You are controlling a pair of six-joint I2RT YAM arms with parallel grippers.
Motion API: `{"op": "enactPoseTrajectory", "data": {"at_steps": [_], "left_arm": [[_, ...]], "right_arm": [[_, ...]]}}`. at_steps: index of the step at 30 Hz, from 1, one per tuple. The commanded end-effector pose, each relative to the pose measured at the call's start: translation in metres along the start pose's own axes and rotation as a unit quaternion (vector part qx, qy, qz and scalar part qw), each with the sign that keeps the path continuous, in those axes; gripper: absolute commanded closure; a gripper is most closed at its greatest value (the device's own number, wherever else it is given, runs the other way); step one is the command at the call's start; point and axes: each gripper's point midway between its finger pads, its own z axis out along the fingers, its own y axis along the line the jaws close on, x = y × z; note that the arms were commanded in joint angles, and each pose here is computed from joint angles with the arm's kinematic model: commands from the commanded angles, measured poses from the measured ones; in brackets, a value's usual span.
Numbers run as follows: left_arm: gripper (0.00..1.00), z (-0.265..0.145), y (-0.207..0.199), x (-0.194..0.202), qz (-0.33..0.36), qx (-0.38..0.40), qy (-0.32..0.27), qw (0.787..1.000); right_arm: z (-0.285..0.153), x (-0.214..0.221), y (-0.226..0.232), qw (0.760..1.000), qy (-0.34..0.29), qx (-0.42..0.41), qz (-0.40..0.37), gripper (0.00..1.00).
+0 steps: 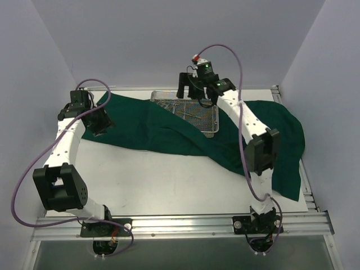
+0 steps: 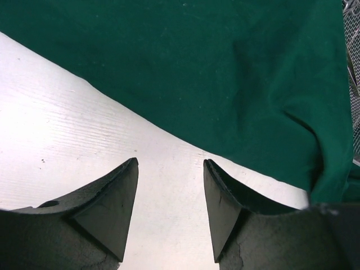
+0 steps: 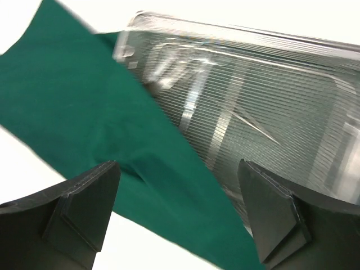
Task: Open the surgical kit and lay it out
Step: Open the surgical kit at the center of the board.
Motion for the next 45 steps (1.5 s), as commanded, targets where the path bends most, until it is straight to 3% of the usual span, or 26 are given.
{"op": "enactPoseTrajectory", "data": {"at_steps": [1, 8, 16, 25, 38, 43, 45], "left_arm": [[0.41, 0.004, -0.011, -0.005, 0.016, 0.031, -0.007, 0.999], [0.42, 0.005, -0.012, 0.010, 0.015, 0.044, 0.021, 0.999], [0.41, -0.017, -0.020, 0.000, 0.018, 0.051, 0.003, 0.999], [0.41, -0.031, -0.018, 0.000, 0.031, 0.044, -0.006, 0.999], [0.41, -0.035, -0.013, 0.011, 0.023, 0.040, -0.005, 0.999], [0.41, -0.034, -0.011, 0.012, 0.022, 0.036, -0.005, 0.999], [0.42, -0.034, -0.011, 0.011, 0.021, 0.037, -0.006, 0.999]], "right_arm": [[0.027, -0.015, 0.050, 0.991, -0.018, -0.125, -0.040, 0.11], [0.101, 0.023, 0.077, 0.971, 0.019, -0.228, -0.065, 0.13], [0.130, 0.078, 0.090, 0.954, 0.072, -0.284, -0.071, 0.20], [0.145, 0.093, 0.093, 0.953, 0.079, -0.285, -0.072, 0.25], [0.175, 0.098, 0.066, 0.968, 0.055, -0.210, -0.128, 0.22], [0.176, 0.103, 0.074, 0.960, 0.063, -0.238, -0.130, 0.29], [0.171, 0.107, 0.082, 0.955, 0.068, -0.259, -0.129, 0.37]]}}
